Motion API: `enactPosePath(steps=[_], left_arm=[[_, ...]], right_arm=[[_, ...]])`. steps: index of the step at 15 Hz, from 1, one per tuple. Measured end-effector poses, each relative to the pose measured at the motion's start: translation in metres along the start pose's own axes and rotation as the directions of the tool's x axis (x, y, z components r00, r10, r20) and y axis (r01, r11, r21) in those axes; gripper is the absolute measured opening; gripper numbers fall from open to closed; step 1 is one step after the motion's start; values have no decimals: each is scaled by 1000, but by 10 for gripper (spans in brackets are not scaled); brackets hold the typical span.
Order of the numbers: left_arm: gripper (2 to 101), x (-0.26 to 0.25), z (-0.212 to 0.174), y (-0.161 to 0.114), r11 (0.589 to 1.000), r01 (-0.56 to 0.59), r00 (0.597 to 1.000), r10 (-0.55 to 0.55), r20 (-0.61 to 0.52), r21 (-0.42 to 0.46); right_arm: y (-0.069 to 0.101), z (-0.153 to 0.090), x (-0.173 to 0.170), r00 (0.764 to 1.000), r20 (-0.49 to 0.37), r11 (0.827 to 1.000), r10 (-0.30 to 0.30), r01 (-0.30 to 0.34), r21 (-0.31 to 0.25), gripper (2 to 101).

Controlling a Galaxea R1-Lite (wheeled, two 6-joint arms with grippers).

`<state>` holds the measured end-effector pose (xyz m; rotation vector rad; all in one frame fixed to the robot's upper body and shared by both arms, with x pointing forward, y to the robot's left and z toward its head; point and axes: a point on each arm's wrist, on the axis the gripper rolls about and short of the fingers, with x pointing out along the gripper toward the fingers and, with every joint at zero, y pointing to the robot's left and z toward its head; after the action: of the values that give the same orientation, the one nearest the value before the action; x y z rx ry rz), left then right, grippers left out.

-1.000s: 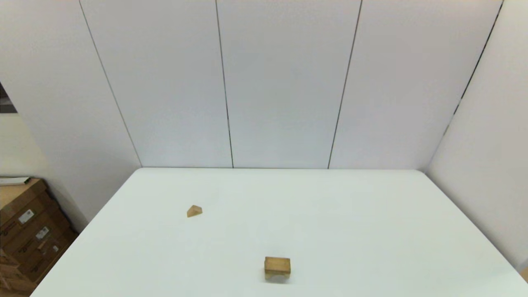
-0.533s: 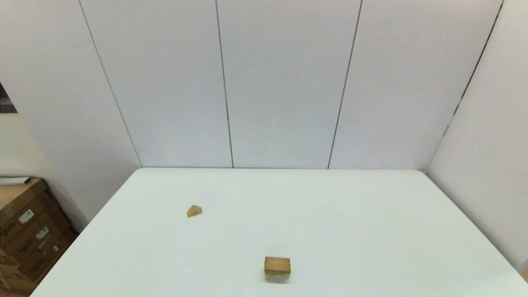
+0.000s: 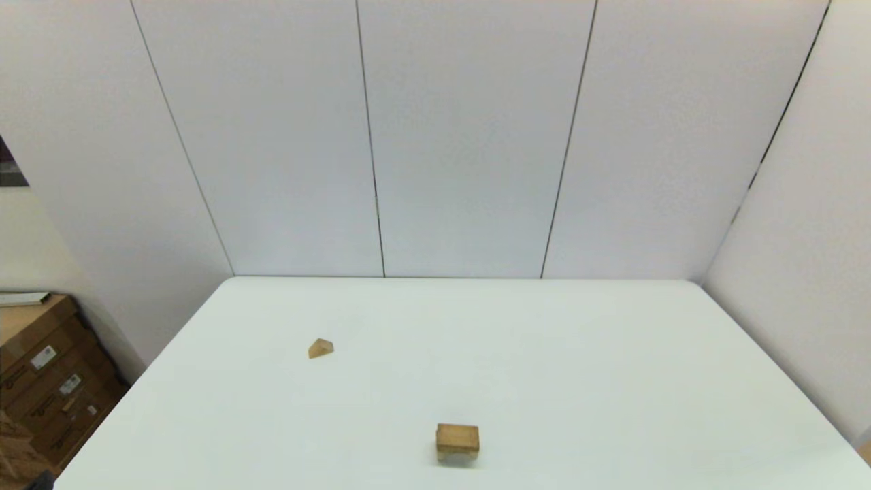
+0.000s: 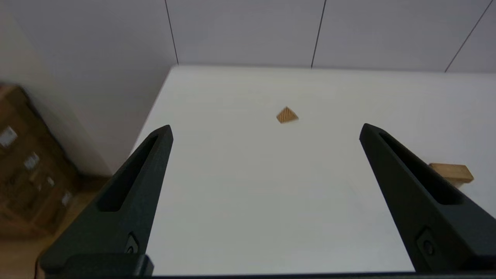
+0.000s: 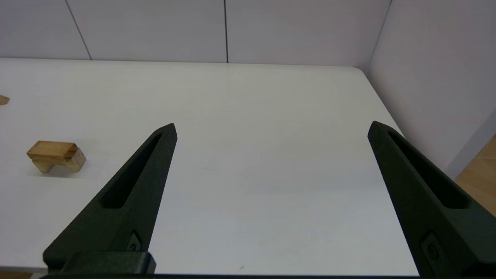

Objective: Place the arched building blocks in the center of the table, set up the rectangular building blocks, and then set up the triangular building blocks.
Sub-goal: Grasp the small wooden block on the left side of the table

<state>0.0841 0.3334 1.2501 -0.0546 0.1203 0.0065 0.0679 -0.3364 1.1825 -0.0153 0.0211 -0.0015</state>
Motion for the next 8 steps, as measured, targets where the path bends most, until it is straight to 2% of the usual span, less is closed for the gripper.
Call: enactPosePath(steps=[4, 8], left_arm=[[977, 59, 33, -4, 997, 61, 976, -67, -206, -35], [978, 146, 39, -7, 988, 153, 912, -155, -381, -34]], right_arm=[[0, 0, 0, 1000, 0, 1000, 0, 0, 0, 973], [0, 0, 0, 1000, 1, 1000, 0, 0, 0, 974]])
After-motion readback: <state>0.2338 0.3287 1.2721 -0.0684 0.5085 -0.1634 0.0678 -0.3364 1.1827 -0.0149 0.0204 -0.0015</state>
